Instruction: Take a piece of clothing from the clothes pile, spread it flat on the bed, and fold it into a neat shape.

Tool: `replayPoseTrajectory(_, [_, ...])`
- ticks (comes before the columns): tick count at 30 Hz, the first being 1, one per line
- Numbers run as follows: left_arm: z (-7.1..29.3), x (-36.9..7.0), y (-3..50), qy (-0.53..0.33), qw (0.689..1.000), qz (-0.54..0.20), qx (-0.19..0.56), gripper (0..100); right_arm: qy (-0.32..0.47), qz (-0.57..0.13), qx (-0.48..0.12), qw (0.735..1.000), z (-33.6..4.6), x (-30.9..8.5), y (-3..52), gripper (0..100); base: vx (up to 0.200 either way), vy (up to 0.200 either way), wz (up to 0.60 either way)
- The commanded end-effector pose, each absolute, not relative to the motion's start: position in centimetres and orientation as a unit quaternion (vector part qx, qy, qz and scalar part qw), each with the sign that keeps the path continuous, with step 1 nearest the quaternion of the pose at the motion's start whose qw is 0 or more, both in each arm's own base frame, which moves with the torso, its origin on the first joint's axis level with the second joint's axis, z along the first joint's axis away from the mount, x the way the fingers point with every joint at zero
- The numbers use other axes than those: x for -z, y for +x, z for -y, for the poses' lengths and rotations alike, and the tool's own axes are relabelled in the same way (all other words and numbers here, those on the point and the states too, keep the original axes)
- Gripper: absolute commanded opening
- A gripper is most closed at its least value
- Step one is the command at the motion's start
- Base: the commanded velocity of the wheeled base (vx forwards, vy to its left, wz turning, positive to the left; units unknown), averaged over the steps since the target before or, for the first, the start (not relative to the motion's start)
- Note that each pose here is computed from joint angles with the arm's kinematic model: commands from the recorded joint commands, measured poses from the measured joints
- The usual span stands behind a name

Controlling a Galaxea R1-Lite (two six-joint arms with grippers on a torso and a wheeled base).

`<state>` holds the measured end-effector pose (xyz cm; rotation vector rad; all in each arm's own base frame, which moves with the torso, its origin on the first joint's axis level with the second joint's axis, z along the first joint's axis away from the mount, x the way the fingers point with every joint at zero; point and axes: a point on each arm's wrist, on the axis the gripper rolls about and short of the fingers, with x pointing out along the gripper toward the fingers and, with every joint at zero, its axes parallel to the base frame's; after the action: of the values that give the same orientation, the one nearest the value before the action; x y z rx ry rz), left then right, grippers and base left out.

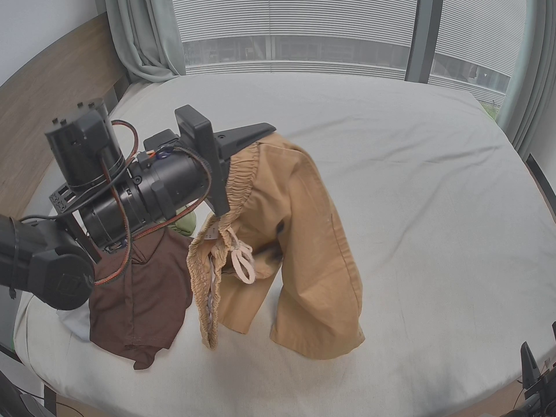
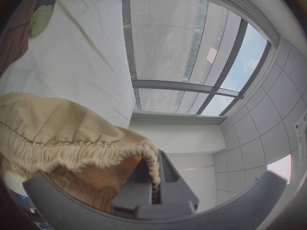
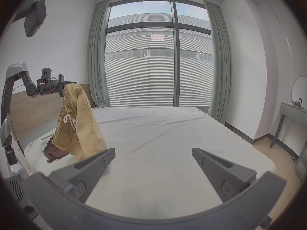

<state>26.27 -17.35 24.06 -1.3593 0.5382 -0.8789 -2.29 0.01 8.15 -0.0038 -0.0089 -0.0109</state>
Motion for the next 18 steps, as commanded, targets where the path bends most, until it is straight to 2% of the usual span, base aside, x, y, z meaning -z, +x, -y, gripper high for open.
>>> replayPoseTrajectory(1, [18.9, -24.2, 26.3, -0.598, 0.647, -0.248, 0.403, 0, -0.002, 0.003, 0.005, 1.0, 0.0, -7.6, -2.3, 100, 0.0, 0.0, 0.0])
replayPoseTrajectory(9, [22.4, -23.0, 26.6, -0.586, 0.634, -0.283, 0.418, 0, -0.002, 0.003, 0.006, 1.0, 0.0, -7.6, -2.3, 100, 0.0, 0.0, 0.0])
replayPoseTrajectory(18, [24.9, -23.7, 27.0, -0.58, 0.622, -0.299, 0.433, 0, -0.002, 0.003, 0.006, 1.0, 0.0, -7.6, -2.3, 100, 0.0, 0.0, 0.0])
